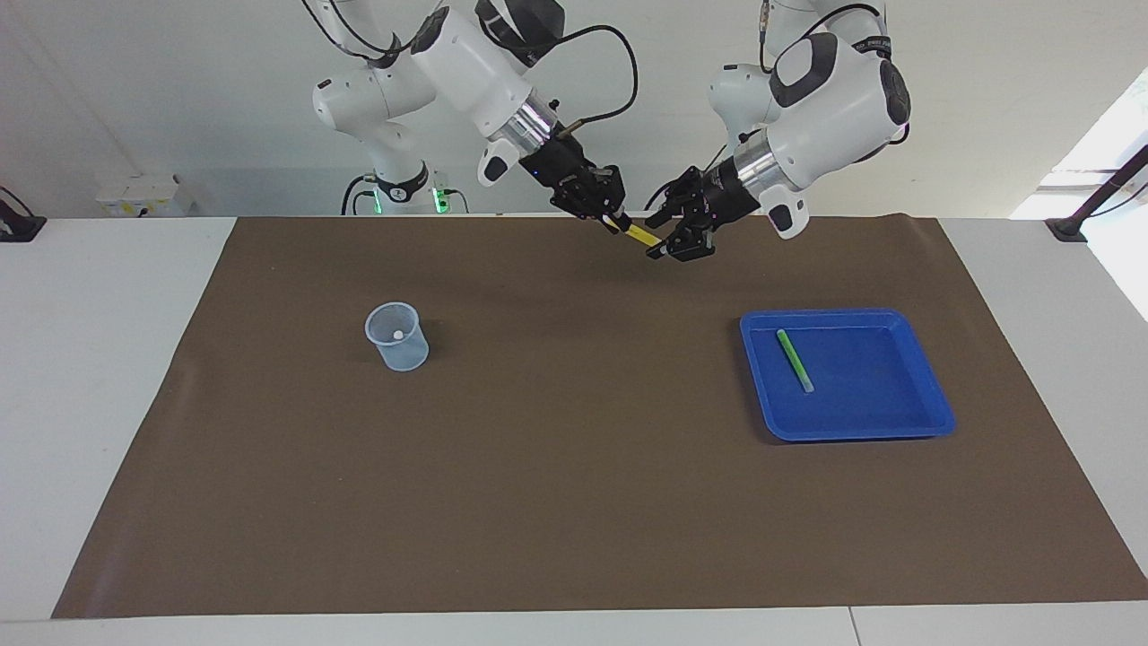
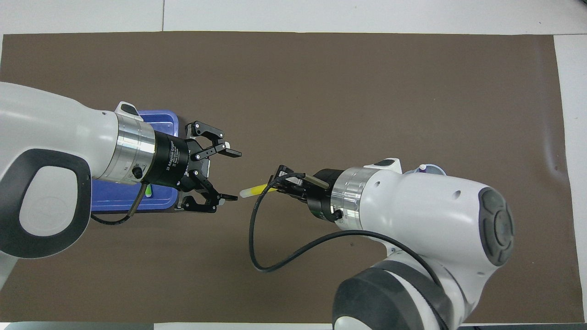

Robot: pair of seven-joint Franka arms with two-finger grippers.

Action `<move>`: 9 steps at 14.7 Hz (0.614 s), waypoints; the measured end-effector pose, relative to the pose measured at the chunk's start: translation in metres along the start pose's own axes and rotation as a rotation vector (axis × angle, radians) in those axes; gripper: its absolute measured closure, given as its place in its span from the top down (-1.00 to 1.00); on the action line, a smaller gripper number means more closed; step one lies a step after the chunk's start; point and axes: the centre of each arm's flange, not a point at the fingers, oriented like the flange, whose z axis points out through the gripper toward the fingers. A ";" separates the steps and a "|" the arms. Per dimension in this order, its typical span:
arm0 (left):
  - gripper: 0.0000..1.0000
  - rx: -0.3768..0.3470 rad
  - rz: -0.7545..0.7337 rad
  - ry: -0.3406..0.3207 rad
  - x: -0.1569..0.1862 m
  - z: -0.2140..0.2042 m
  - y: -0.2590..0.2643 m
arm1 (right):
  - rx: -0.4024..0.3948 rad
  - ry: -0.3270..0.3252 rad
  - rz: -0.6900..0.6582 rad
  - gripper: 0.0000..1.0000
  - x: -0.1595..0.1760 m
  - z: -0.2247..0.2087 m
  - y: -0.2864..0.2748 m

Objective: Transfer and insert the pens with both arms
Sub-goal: 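Open the left gripper while the right gripper carries the yellow pen, then insert the yellow pen into the cup while the left gripper grasps green pen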

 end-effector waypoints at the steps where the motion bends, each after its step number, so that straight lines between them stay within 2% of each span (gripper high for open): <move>1: 0.97 -0.010 0.021 -0.001 0.006 -0.005 0.003 | -0.069 -0.009 -0.083 -0.64 0.011 -0.013 0.010; 2: 1.00 -0.024 0.049 0.004 0.016 -0.013 0.006 | -0.163 -0.013 -0.196 -0.64 0.024 -0.032 0.025; 4: 1.00 -0.042 0.125 0.060 0.046 -0.033 0.013 | -0.357 -0.018 -0.441 -0.64 0.051 -0.075 0.063; 5: 1.00 -0.039 0.179 0.089 0.060 -0.041 0.015 | -0.414 -0.031 -0.543 -0.64 0.063 -0.094 0.081; 7: 1.00 -0.021 0.309 0.130 0.083 -0.052 0.016 | -0.475 -0.048 -0.687 -0.64 0.091 -0.121 0.115; 9: 1.00 0.004 0.444 0.185 0.112 -0.061 0.015 | -0.502 -0.061 -0.770 -0.64 0.115 -0.136 0.153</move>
